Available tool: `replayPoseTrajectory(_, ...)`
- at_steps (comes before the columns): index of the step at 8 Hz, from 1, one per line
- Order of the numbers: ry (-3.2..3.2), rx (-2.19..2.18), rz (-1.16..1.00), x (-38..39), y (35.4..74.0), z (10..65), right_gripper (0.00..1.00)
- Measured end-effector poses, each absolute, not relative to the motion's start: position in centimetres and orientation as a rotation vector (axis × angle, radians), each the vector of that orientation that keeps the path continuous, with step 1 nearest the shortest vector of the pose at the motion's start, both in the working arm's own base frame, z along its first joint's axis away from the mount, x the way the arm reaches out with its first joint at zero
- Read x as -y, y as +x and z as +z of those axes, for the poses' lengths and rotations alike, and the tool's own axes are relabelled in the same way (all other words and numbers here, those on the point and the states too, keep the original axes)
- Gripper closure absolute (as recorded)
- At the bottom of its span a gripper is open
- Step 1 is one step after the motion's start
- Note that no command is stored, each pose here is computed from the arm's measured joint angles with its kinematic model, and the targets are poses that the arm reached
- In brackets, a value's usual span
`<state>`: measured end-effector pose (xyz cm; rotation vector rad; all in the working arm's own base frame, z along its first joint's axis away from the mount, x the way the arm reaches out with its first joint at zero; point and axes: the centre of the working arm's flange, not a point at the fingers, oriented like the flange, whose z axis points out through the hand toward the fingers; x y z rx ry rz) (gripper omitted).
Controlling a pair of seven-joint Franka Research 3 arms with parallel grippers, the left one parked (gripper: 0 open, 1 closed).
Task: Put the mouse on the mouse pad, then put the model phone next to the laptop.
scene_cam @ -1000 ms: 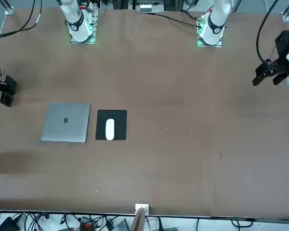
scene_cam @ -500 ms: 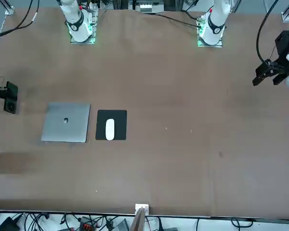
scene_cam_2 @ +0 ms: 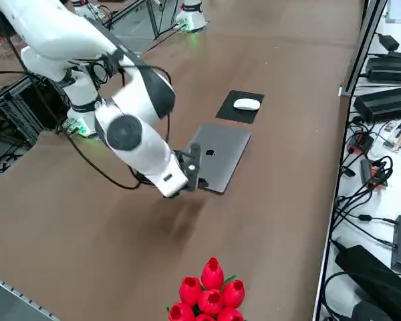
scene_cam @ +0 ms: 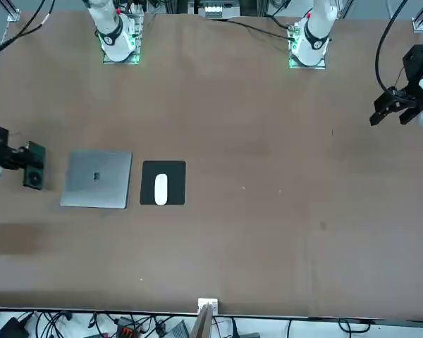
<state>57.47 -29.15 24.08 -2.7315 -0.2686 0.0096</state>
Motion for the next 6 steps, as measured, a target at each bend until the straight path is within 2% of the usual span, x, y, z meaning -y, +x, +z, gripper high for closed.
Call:
replayPoseTrajectory(2, -2.694, 0.232, 0.025, 30.1, 57.8, 20.4, 0.84)
replayPoseTrajectory(6, -2.693, 0.210, 0.010, 31.3, 57.9, 20.2, 0.84)
